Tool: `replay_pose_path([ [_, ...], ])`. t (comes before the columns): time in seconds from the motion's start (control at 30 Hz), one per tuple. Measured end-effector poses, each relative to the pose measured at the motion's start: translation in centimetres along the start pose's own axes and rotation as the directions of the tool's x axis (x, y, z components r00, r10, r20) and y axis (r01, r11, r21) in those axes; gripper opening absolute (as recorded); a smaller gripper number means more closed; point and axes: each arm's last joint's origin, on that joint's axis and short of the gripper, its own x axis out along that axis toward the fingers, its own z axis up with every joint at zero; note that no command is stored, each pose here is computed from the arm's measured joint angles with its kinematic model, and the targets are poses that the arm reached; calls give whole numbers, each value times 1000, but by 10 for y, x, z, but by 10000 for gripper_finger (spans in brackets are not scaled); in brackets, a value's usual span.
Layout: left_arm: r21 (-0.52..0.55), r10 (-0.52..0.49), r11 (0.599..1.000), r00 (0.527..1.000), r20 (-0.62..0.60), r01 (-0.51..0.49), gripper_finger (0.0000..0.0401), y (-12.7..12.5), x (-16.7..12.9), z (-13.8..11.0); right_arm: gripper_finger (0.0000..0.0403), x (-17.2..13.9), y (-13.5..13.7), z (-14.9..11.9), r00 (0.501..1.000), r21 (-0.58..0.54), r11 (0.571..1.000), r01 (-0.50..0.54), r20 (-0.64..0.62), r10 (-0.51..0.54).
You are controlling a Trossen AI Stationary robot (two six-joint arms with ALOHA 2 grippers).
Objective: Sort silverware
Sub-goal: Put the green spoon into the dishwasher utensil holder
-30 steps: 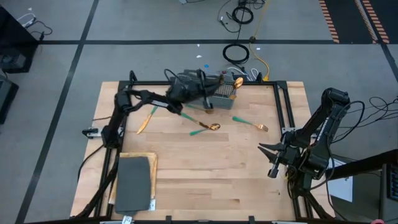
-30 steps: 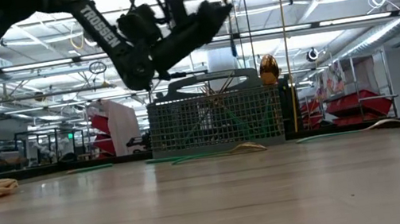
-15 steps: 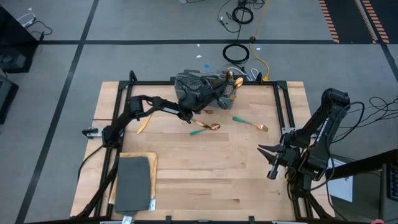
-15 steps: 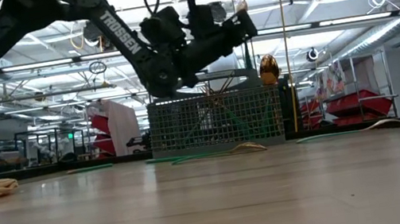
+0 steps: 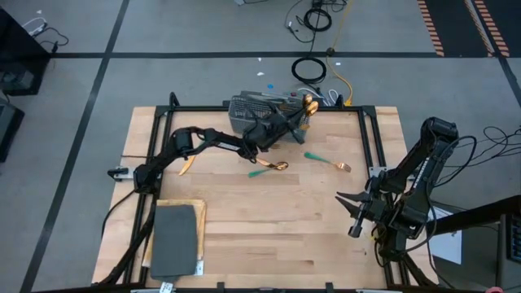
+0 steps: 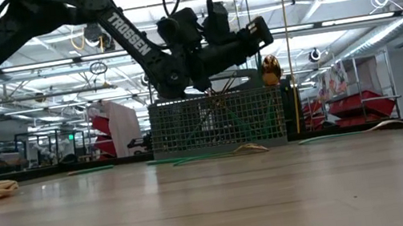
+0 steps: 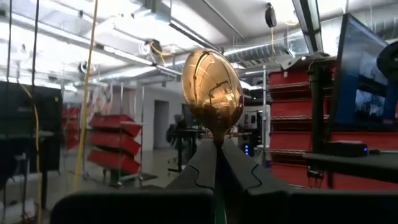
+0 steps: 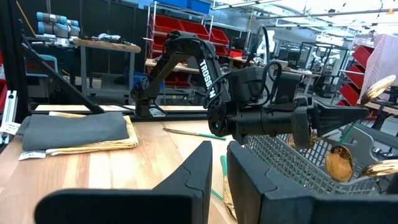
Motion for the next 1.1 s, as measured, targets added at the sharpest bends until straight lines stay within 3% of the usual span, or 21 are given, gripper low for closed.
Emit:
replay_pose_path([
  [0.43,-73,44,996,985,-165,-57,7,4,0,-16,38,0,0,0,1000,0,1000,0,0,0],
  [0.63,-126,50,989,974,-221,-79,54,7,0,-22,38,0,0,0,1000,4,1000,0,0,0],
  [0.8,-111,44,991,971,-234,-72,71,7,-1,-23,38,0,0,0,1000,7,1000,-3,-4,3],
  [1.1,-26,-34,999,964,-265,28,75,4,-2,-27,38,0,1,-1,999,17,1000,-21,-49,22],
])
